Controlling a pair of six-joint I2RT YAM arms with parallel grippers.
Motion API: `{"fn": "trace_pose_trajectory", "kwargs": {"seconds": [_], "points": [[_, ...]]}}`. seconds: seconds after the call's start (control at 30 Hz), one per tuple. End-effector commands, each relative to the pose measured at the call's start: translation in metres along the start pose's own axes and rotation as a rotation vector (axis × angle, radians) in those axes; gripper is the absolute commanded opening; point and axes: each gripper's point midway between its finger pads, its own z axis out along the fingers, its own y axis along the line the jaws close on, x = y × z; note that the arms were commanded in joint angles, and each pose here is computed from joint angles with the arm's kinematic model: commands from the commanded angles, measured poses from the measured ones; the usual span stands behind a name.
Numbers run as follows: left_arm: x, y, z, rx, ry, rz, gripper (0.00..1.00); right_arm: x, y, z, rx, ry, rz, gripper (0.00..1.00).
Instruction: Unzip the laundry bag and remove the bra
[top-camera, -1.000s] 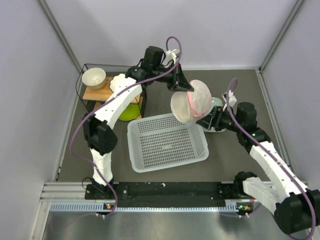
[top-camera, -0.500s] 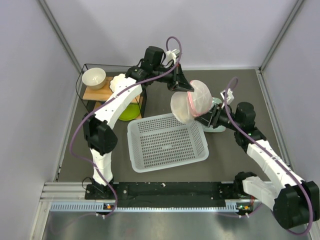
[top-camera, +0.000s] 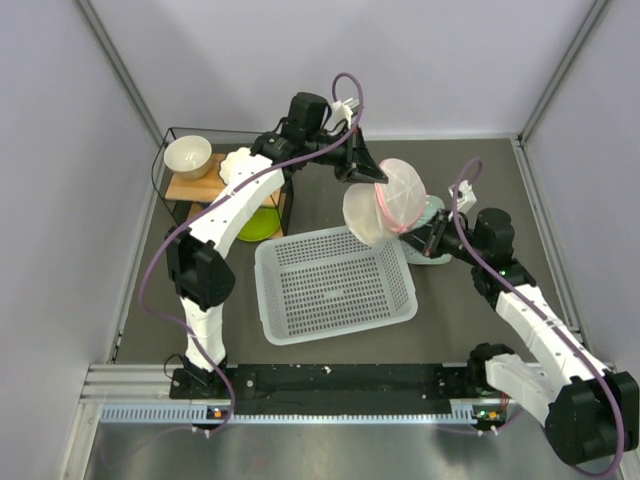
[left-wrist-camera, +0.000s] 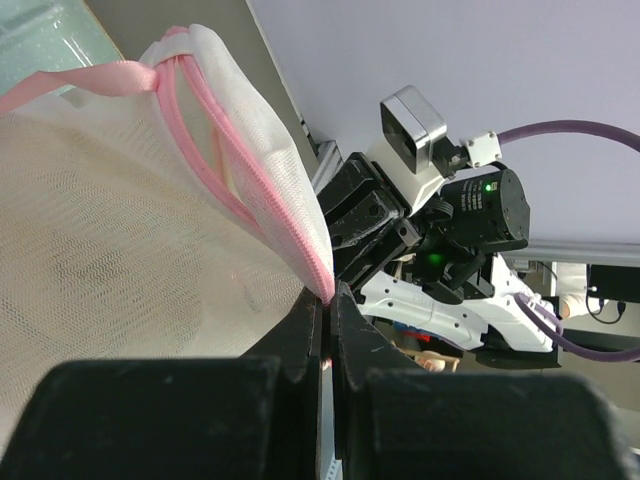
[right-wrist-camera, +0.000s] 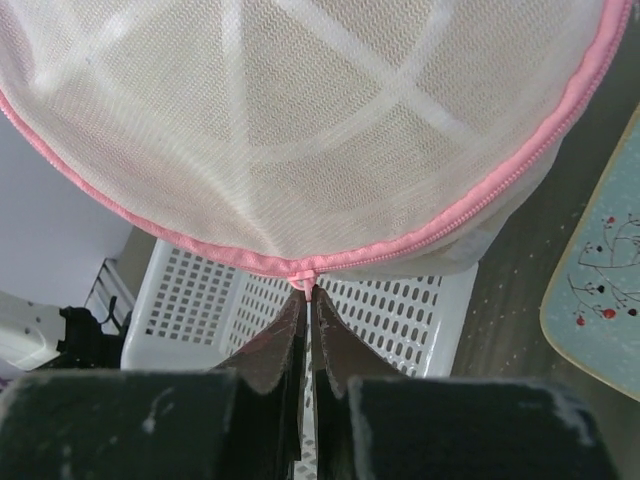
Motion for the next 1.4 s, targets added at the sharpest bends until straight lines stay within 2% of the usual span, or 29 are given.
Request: {"fn": "trace_pose_trajectory", "kwargs": {"seconds": [0.0, 0.3, 0.5, 0.67, 0.73, 0.77, 0.83, 0.87, 0.9, 0.97, 1.0, 1.17, 1.37], "points": [[-0.012, -0.034, -0.017, 0.076, -0.043, 0.088, 0.00, -0.001, -0.015, -0.010, 0.072, -0.029, -0.041, 0.00], [-0.025, -0.034, -0.030, 0.081, -0.082, 0.097, 0.00, 0.016, -0.051, -0.021, 0.236, 0.009, -0.040, 0.00], [-0.035, -0.012, -0.016, 0.074, -0.072, 0.058, 0.00, 0.004, -0.007, -0.024, 0.091, -0.004, 0.006, 0.00], [-0.038, 0.024, 0.003, -0.002, -0.073, 0.006, 0.00, -0.006, 0.039, -0.025, 0.043, 0.003, -0.002, 0.00], [-0.044, 0.023, 0.004, -0.006, -0.093, 0.004, 0.02, -0.010, 0.048, -0.024, 0.036, -0.008, 0.015, 0.00], [-0.046, 0.023, 0.004, -0.006, -0.095, 0.002, 0.22, -0.012, 0.055, -0.024, 0.022, -0.010, 0.033, 0.00], [-0.050, 0.017, -0.001, -0.022, -0.122, 0.019, 0.50, -0.015, 0.057, -0.023, 0.022, -0.015, 0.051, 0.00], [-0.052, 0.010, -0.008, -0.033, -0.144, 0.044, 0.58, -0.016, 0.056, -0.022, 0.028, -0.020, 0.060, 0.00], [-0.054, 0.006, -0.014, -0.044, -0.164, 0.055, 0.71, -0.016, 0.054, -0.021, 0.037, -0.023, 0.061, 0.00], [-0.059, -0.007, -0.032, -0.072, -0.221, 0.087, 0.80, -0.012, 0.046, -0.017, 0.061, -0.014, 0.071, 0.00], [-0.060, -0.010, -0.038, -0.083, -0.238, 0.092, 0.92, -0.012, 0.046, -0.014, 0.058, -0.012, 0.074, 0.00], [-0.058, -0.031, -0.073, -0.117, -0.330, 0.112, 0.95, -0.004, 0.043, -0.007, 0.038, 0.014, 0.093, 0.00], [-0.039, -0.029, -0.082, -0.139, -0.339, 0.078, 0.95, -0.004, 0.045, -0.007, 0.025, 0.015, 0.088, 0.00]]}}
